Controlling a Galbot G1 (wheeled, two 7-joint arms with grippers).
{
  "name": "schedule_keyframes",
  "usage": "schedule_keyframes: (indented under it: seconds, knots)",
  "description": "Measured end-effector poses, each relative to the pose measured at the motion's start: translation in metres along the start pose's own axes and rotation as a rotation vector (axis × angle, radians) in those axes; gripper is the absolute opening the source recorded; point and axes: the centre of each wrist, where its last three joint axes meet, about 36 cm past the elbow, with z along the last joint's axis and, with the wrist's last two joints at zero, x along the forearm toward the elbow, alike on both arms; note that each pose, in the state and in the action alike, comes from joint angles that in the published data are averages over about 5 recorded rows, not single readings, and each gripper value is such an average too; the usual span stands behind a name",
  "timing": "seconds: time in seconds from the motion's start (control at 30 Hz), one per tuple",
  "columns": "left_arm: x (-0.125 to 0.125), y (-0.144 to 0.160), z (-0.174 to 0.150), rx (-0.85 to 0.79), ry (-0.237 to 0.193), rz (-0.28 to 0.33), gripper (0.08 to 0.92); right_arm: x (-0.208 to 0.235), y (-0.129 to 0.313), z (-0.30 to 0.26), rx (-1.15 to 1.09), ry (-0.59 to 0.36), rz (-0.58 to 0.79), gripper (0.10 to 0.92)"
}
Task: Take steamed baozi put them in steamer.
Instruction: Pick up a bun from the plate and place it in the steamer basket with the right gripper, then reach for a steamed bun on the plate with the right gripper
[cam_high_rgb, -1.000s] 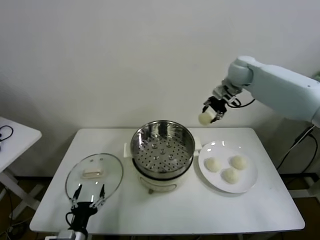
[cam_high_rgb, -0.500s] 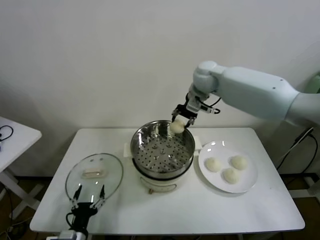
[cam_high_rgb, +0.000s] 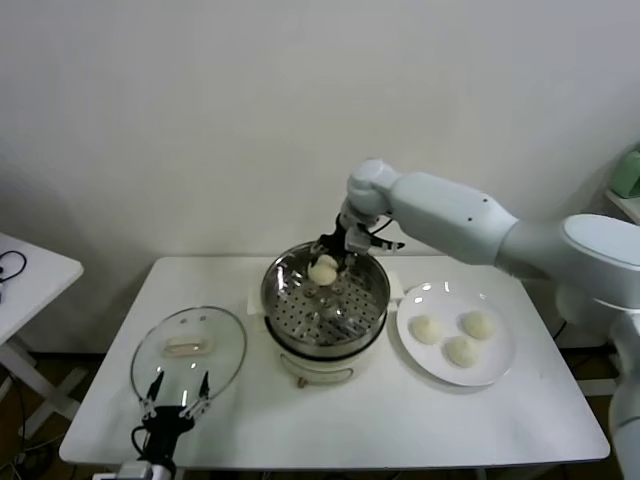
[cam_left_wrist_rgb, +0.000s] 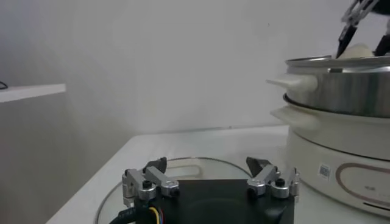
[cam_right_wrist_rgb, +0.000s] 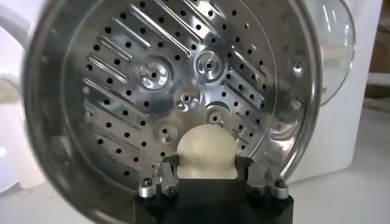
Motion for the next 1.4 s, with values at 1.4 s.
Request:
schedule_keyframes:
  seconds: [1.4]
  knots:
    - [0.001, -0.003, -0.011, 0.006, -0.020, -0.013, 0.823, 0.130, 0.165, 0.025, -0.891, 0.176, -0.037, 0.823]
